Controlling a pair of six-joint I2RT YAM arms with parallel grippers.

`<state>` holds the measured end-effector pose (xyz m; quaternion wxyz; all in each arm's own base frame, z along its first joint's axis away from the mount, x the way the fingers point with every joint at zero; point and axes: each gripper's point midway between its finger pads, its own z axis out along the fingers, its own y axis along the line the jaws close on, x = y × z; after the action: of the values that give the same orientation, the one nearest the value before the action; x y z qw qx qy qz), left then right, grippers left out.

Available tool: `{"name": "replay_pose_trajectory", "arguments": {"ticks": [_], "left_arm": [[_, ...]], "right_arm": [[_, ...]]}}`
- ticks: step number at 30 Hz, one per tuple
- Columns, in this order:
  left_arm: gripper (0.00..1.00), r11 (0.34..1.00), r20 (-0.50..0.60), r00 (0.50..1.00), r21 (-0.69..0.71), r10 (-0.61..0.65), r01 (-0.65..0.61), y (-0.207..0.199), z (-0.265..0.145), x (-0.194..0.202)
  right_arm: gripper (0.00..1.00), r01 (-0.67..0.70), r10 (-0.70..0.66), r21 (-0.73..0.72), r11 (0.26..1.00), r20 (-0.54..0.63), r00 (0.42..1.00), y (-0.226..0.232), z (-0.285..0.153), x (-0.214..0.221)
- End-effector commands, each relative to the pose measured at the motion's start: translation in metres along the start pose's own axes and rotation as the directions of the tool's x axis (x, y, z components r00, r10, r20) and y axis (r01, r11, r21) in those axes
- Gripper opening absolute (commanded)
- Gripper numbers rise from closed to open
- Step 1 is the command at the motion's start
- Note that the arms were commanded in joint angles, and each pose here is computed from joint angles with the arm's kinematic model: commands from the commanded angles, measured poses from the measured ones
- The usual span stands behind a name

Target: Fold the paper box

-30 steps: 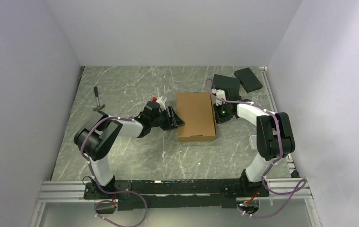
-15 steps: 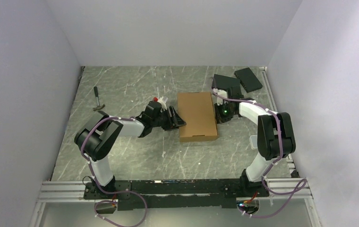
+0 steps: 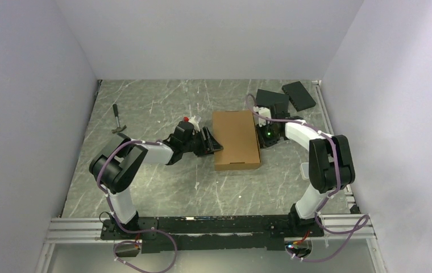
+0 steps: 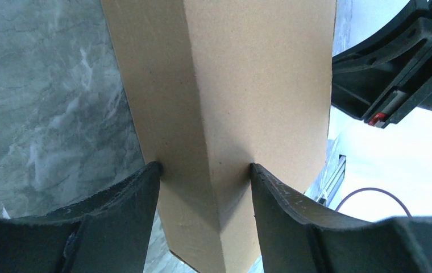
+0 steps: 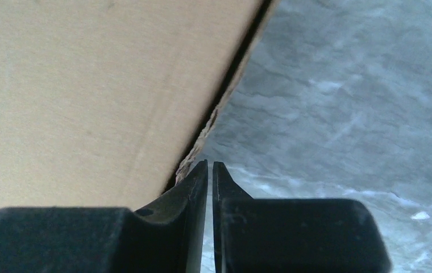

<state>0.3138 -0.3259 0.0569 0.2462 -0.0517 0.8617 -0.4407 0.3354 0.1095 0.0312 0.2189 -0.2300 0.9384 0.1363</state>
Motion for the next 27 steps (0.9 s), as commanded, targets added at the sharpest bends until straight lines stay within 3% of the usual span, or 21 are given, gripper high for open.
{"name": "replay_pose_trajectory", "arguments": {"ticks": [1,8,13,19,27], "left_arm": [[0.63,1.000,0.031,0.999,0.012,0.021,-0.022,-0.012,-0.002,-0.004],[0.64,0.999,0.043,0.999,0.035,0.029,-0.031,-0.016,-0.009,-0.006],[0.65,0.998,0.065,0.997,0.046,0.048,-0.051,-0.021,-0.021,-0.009],[0.68,0.994,0.110,0.989,0.022,0.100,-0.103,-0.023,-0.043,-0.018],[0.72,0.989,0.181,0.972,-0.050,0.147,-0.140,-0.010,-0.080,-0.037]], "right_arm": [[0.14,-0.085,0.088,-0.035,0.996,0.111,0.990,-0.023,-0.029,-0.023],[0.30,-0.157,0.189,-0.152,0.976,0.231,0.954,-0.026,-0.058,-0.037],[0.36,-0.159,0.235,-0.289,0.944,0.252,0.939,-0.005,-0.061,-0.044],[0.36,-0.149,0.241,-0.330,0.932,0.261,0.935,-0.001,-0.062,-0.044],[0.32,-0.182,0.256,-0.273,0.945,0.265,0.930,-0.014,-0.058,-0.041]]}}
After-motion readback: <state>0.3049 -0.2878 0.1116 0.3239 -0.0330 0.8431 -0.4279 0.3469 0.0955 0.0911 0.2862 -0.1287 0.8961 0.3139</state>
